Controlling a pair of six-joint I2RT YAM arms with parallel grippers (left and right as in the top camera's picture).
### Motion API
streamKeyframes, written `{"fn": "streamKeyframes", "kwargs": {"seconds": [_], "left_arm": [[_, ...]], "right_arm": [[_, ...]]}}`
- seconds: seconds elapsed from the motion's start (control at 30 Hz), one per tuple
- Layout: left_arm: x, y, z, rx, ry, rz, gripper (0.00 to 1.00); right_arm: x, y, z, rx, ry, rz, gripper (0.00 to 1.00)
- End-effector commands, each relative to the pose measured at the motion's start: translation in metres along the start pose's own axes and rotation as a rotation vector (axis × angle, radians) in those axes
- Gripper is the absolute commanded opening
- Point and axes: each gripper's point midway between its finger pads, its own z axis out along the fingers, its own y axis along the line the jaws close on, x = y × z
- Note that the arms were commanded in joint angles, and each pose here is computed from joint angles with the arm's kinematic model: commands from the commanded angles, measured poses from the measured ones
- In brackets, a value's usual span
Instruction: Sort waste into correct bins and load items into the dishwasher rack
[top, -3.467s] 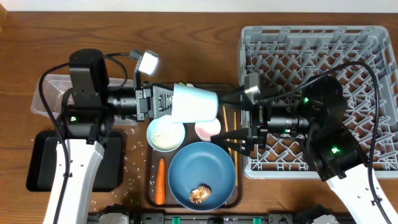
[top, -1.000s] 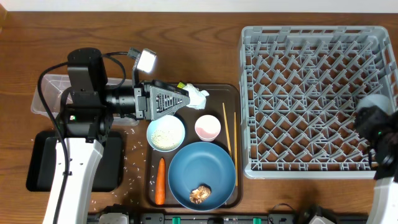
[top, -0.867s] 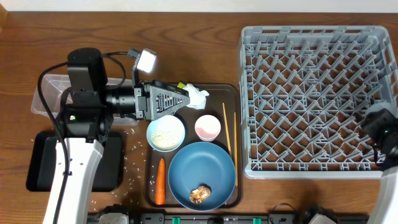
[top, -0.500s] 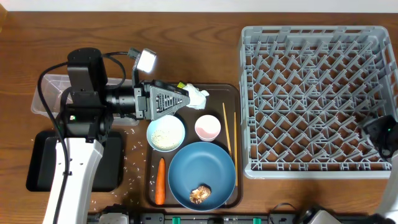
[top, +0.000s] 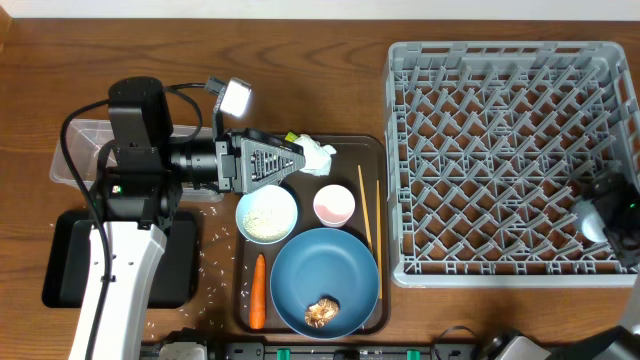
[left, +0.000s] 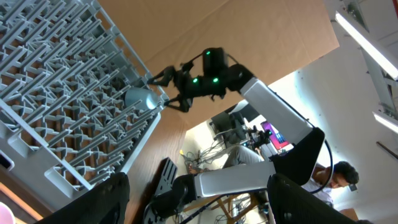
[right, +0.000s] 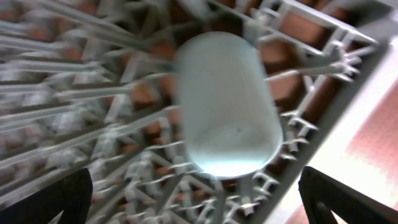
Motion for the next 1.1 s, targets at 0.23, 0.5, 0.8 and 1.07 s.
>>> {"fn": "streamKeyframes", "kwargs": {"seconds": [0.23, 0.5, 0.8, 1.07], "left_arm": [[-0.005, -0.004, 0.002, -0.024, -0.008, 0.061, 0.72], [0.023, 0.096, 0.003, -0.624, -0.029, -0.1, 0.71], [0.079, 0.166, -0.023, -1.149, 0.157, -0.126, 0.59], [0.102, 0.23, 0.007, -1.206, 0.324, -0.14, 0.49]], "right_arm": [[0.012, 0.106, -0.119, -0.48, -0.075, -0.288, 0.99], [0.075, 0.138, -0.147, -0.547, -0.05, -0.537, 0.99], [0.1, 0.153, -0.136, -0.532, 0.015, -0.616, 0.99], [0.112, 0.147, -0.12, -0.479, 0.106, -0.621, 0.99]]}}
